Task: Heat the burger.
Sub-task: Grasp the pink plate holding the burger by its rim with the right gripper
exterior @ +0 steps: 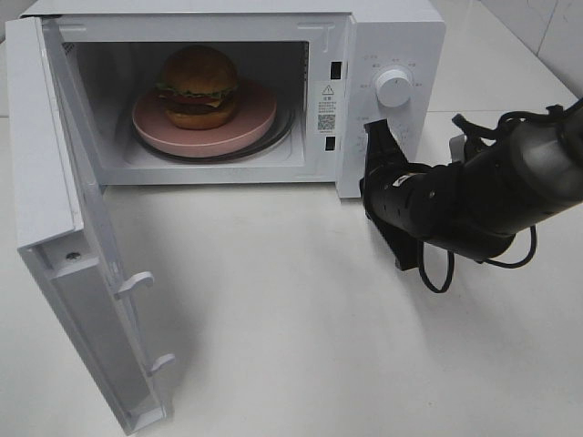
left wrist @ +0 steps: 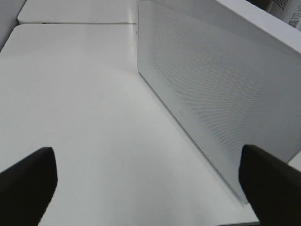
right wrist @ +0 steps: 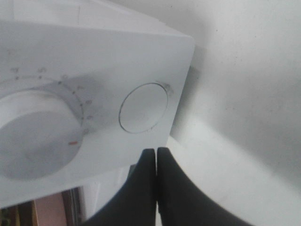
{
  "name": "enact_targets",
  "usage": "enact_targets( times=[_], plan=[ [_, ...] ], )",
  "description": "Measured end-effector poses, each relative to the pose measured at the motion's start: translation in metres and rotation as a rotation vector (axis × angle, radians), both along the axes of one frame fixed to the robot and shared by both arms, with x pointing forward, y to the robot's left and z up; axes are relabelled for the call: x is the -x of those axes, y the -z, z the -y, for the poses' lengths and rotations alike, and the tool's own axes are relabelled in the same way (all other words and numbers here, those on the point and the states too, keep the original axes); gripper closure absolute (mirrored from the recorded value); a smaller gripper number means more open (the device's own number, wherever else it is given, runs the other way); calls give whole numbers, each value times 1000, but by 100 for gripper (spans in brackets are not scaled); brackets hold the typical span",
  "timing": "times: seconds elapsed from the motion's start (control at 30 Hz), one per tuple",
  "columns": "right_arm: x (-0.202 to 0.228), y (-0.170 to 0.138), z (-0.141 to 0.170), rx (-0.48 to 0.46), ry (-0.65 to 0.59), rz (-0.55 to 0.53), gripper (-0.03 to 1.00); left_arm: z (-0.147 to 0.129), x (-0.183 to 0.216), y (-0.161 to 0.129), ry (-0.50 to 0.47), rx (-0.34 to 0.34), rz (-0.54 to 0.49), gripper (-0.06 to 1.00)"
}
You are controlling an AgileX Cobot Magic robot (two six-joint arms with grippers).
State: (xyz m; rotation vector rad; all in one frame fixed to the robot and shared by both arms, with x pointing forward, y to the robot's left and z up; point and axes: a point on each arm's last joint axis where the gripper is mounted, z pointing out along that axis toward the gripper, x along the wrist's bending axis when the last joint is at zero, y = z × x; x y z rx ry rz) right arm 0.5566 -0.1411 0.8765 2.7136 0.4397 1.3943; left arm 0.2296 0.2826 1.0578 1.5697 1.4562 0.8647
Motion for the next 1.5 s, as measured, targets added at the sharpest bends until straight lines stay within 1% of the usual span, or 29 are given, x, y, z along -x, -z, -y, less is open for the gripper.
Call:
enact_targets(
  times=[0.13, 0.17, 0.27, 0.33, 0.4, 0.43, 0.47, 0.5, 0.57, 0.6, 0.63, 0.7, 0.73, 0.77, 0.8, 0.83, 0.9, 0.93, 0.97, 1.03, 1.07, 1.13, 1.17, 1.2, 1.23, 1.27, 1.33, 1.4, 1.5],
  plan=[
    [6, -11, 0, 71, -92, -6, 96, 0, 0, 0, 0, 0, 0, -2],
    [10, -21, -2, 132, -183, -6, 96, 0, 0, 0, 0, 0, 0, -2],
    [11, -26, -3, 161, -229, -4, 96, 0, 0, 0, 0, 0, 0, -2],
    [21, -43, -8, 279, -453, -19, 96, 0, 0, 0, 0, 0, 0, -2],
    [23, -47, -9, 299, -497, -18, 96, 0, 0, 0, 0, 0, 0, -2],
    [29, -52, -11, 350, -607, -31, 95, 0, 0, 0, 0, 0, 0, -2],
    [29, -52, -11, 350, -607, -31, 95, 0, 0, 0, 0, 0, 0, -2],
    [35, -55, -12, 403, -712, -44, 95, 0, 0, 0, 0, 0, 0, -2],
    [38, -56, -13, 426, -755, -51, 95, 0, 0, 0, 0, 0, 0, -2],
    [44, -59, -13, 476, -854, -71, 95, 0, 0, 0, 0, 0, 0, -2],
    [44, -59, -13, 476, -854, -71, 95, 0, 0, 0, 0, 0, 0, -2],
    [53, -63, -11, 560, -995, -99, 95, 0, 0, 0, 0, 0, 0, -2],
    [53, -63, -11, 560, -995, -99, 95, 0, 0, 0, 0, 0, 0, -2],
    [59, -65, -9, 623, -1092, -122, 95, 0, 0, 0, 0, 0, 0, -2],
    [59, -65, -9, 623, -1092, -122, 95, 0, 0, 0, 0, 0, 0, -2],
    [65, -66, -7, 683, -1181, -138, 94, 0, 0, 0, 0, 0, 0, -2],
    [67, -67, -6, 707, -1223, -151, 94, 0, 0, 0, 0, 0, 0, -2],
    [73, -69, -3, 759, -1310, -162, 94, 0, 0, 0, 0, 0, 0, -2],
    [73, -69, -3, 759, -1310, -162, 94, 0, 0, 0, 0, 0, 0, -2],
    [81, -71, 1, 834, -1464, -185, 94, 0, 0, 0, 0, 0, 0, -2],
    [81, -71, 1, 834, -1464, -185, 94, 0, 0, 0, 0, 0, 0, -2],
    [89, -71, 4, 902, -1657, -210, 94, 0, 0, 0, 0, 0, 0, -2],
    [89, -71, 4, 902, -1657, -210, 94, 0, 0, 0, 0, 0, 0, -2],
    [93, -73, 5, 945, -1783, -216, 94, 0, 0, 0, 0, 0, 0, -2],
    [93, -73, 5, 945, -1783, -216, 94, 0, 0, 0, 0, 0, 0, -2],
    [94, -77, 7, 995, -1915, -202, 94, 0, 0, 0, 0, 0, 0, -2],
    [94, -79, 7, 1019, -1965, -192, 94, 0, 0, 0, 0, 0, 0, -2],
    [95, -83, 8, 1091, -2147, -144, 94, 0, 0, 0, 0, 0, 0, -2],
    [94, -86, 8, 1144, -2247, -95, 94, 0, 0, 0, 0, 0, 0, -2]
  ],
)
